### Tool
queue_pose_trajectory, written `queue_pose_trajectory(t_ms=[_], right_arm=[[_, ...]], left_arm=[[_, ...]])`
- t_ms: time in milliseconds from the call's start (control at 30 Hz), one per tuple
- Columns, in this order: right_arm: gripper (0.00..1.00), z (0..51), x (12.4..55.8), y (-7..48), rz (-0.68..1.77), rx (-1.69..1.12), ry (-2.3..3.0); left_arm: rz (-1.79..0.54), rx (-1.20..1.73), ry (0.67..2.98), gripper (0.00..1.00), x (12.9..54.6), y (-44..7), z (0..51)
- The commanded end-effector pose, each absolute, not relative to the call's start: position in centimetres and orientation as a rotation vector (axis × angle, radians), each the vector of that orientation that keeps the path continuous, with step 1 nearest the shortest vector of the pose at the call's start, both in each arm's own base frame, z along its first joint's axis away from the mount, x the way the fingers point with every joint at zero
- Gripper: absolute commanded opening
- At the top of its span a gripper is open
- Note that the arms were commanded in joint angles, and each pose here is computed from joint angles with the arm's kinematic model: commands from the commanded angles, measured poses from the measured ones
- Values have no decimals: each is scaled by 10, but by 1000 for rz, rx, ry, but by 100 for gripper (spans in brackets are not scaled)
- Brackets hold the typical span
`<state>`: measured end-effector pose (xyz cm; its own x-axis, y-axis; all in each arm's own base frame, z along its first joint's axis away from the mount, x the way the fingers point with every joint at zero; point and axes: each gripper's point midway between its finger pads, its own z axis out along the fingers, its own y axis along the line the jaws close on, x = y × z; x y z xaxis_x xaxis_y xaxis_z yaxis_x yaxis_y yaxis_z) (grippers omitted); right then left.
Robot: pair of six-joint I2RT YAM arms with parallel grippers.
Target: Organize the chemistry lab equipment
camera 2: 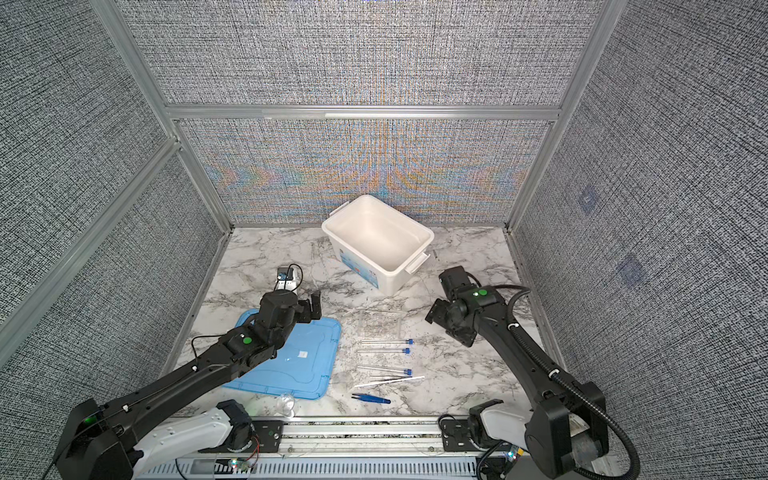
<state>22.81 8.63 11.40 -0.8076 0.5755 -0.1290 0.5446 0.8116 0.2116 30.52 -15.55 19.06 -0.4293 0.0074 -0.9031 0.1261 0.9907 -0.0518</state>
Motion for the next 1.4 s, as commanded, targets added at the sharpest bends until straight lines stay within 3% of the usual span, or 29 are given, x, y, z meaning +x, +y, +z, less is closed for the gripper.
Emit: queue_pose_trajectory(t_ms=[0, 167, 300, 467, 600, 1367], right_arm=[[84, 101, 204, 130, 515, 1274, 2822], [76, 91, 201, 148, 507, 1467, 2767], [77, 76, 206, 178, 623, 1534, 2774], [70, 63, 206, 188, 561, 1584, 2793], [54, 59, 205, 187, 545, 1642, 2769], [48, 28, 213, 184, 429, 1754, 2711]], left_arm=[[-129, 111, 1893, 99, 313, -158, 213], [-136, 117, 1912, 99, 311, -157, 207], [-161, 137, 1914, 99, 310, -162, 200], [-178, 121, 1938, 99, 306, -161, 196], [-200, 115, 1946, 99, 303, -161, 190], [-197, 101, 1979, 99, 294, -153, 181]])
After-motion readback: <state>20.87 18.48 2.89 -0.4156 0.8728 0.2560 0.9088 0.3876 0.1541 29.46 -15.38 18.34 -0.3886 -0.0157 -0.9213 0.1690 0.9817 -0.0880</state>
